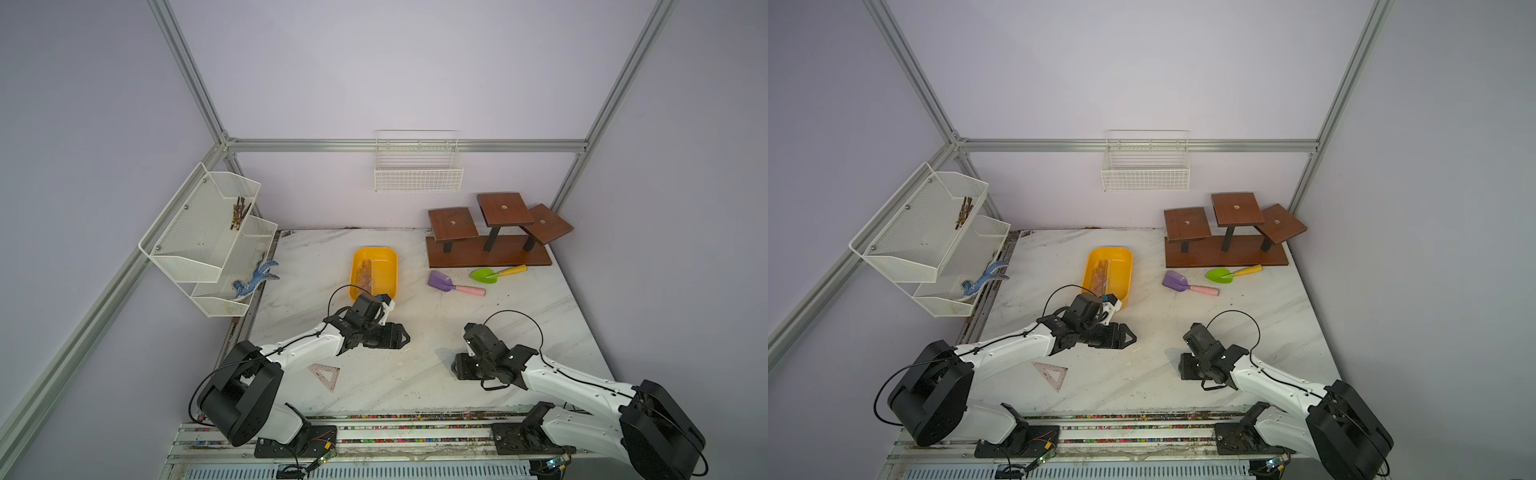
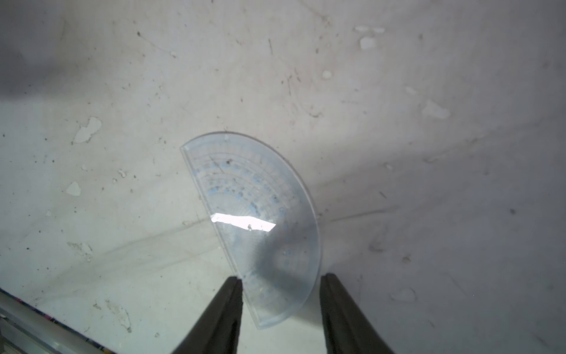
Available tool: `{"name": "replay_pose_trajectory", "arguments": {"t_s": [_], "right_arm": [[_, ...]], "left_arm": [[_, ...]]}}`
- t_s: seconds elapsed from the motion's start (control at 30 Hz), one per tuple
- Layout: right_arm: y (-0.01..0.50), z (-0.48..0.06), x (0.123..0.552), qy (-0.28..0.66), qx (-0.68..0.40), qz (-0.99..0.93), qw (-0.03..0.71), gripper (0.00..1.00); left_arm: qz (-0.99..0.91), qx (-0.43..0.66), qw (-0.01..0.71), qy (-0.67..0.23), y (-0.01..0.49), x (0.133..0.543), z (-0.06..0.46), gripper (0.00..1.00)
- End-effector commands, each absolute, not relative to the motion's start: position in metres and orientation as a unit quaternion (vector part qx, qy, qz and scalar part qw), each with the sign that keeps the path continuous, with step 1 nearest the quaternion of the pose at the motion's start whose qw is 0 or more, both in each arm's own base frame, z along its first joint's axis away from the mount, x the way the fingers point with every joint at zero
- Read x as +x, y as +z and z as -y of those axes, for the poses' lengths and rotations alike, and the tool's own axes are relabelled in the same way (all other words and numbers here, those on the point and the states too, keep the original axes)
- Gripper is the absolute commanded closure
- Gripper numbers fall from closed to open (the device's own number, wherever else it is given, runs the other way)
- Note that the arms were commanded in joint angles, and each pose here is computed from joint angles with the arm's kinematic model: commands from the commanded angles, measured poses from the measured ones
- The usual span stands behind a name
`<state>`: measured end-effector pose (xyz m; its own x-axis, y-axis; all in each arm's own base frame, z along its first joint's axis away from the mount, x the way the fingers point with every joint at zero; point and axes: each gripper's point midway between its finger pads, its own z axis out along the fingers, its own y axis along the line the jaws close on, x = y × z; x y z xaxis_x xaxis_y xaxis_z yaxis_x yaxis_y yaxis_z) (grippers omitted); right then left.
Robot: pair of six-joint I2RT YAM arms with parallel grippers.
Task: Put the scattered rulers into the storage box
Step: Move the ruler to the center of the board.
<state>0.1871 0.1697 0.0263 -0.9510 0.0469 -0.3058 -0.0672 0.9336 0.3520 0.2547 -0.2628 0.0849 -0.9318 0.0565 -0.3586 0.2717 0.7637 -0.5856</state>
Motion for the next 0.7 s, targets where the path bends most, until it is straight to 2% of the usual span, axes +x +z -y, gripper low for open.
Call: {"name": "replay_pose_trajectory", "arguments": {"t_s": [0.0, 0.4, 0.67], "right_arm": [[0.02, -0.182, 0.188, 0.195, -0.006, -0.969, 0.15, 0.53], [0.024, -0.226, 0.22, 0.219, -0.039, -0.961, 0.162, 0.56], [0.031, -0.216, 0.239, 0.207, -0.029, -0.959, 0.191, 0.56]], "left_arm": [[-0.918, 0.1, 0.174, -0.344, 0.09, 0.257, 0.267, 0.26], [-0.917, 0.1, 0.172, -0.345, 0.087, 0.256, 0.264, 0.25], [-0.916, 0.111, 0.159, -0.351, 0.086, 0.26, 0.272, 0.27]]}}
